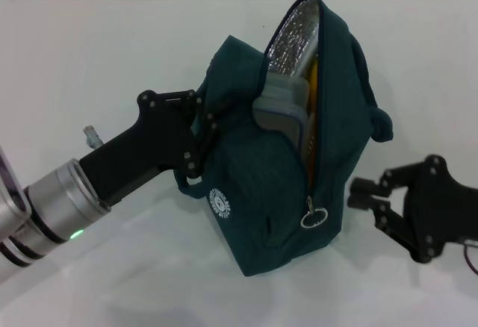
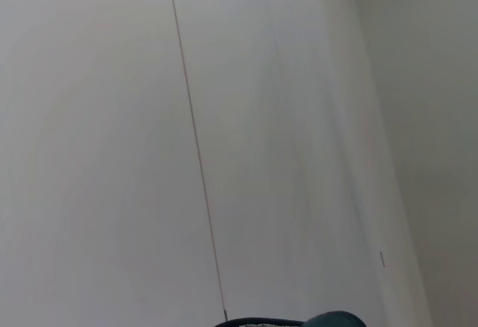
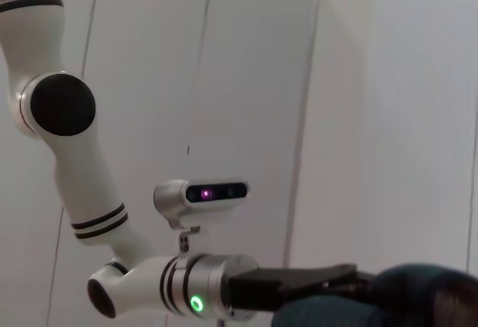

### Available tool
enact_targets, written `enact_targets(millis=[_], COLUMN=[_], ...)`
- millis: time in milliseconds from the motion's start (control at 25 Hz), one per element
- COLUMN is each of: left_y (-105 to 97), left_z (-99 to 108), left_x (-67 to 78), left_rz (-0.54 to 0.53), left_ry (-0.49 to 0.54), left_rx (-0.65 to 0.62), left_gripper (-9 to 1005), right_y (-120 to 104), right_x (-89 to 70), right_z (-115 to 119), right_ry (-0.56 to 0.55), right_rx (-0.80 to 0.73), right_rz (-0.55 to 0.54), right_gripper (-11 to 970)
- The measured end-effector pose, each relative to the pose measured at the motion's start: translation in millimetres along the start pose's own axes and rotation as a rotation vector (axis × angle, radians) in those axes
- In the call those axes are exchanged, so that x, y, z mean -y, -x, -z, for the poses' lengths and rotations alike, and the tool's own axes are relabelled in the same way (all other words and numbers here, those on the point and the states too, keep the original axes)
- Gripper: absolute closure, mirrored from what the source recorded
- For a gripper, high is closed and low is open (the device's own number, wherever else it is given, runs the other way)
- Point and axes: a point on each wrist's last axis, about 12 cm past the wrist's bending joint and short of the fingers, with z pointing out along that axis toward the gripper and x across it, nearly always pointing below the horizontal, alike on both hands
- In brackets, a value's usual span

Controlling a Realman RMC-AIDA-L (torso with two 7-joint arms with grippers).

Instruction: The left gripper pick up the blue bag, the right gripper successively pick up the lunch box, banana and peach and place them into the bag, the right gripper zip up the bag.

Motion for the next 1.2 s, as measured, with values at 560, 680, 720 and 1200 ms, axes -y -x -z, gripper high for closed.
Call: enact_targets(millis=[560, 680, 720, 1200], left_y=[-2, -2, -3, -4], left_z=[-1, -1, -1, -4], left_x=[1.5, 1.9, 2.2, 3.7], left_rz=[0.007, 0.009, 0.011, 0.004], left_ry=[-0.01, -0.011, -0.012, -0.021], left_rx=[-0.013, -0.018, -0.02, -0.022], left_gripper=[958, 958, 958, 958], right_y=[-21, -24, -25, -26], right_x=[-16.1, -17.8, -17.9, -7.4], right_z=[6, 2, 2, -8], right_ry=[-0.062, -0.034, -0.029, -0.031], right_rx=[-0.096, -0.119, -0.123, -0.151], right_rz=[-0.145, -0.154, -0.154, -0.145], right_gripper=[627, 518, 481, 693])
